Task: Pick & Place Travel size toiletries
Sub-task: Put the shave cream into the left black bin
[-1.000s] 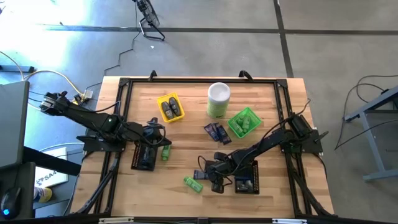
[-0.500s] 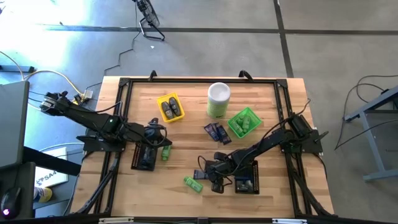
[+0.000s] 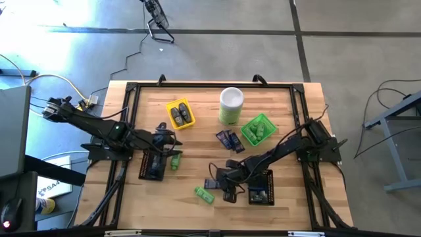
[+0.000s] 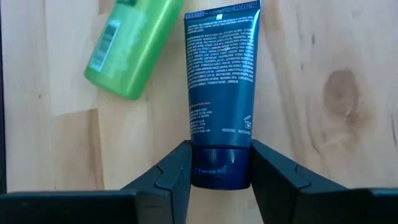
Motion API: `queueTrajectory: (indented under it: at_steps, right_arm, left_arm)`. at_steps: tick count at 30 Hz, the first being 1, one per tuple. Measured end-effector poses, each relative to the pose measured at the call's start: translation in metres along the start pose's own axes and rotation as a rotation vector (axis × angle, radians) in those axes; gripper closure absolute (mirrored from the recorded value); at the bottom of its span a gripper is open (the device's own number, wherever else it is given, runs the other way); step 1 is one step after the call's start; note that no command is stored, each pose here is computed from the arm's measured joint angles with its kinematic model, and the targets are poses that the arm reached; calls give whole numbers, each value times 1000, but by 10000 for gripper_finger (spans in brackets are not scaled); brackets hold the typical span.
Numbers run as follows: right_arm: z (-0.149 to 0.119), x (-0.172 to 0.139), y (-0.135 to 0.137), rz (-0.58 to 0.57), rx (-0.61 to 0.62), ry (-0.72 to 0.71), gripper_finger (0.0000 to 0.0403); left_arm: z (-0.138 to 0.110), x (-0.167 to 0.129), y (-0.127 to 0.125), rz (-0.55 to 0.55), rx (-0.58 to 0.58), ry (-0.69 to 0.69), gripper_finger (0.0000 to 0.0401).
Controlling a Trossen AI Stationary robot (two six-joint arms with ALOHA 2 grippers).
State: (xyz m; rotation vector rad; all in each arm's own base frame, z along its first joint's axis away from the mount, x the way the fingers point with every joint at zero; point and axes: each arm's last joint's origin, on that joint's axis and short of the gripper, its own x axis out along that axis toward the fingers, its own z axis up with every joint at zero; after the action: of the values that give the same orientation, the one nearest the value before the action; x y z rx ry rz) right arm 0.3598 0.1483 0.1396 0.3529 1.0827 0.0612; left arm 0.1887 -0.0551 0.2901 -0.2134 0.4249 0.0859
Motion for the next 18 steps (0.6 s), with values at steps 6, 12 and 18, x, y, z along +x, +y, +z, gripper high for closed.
queueTrajectory:
  at_steps: [6,12,18]
  right_arm:
    - [6,0,-9,25,7,15,270]
    - [14,-4,-20,32,1,8,270]
    - [28,-26,-23,24,-39,-83,272]
  left_arm:
    - [18,-7,-2,55,10,-75,244]
    - [41,-19,-5,75,-17,-155,244]
    - [62,-35,-7,69,-46,-168,244]
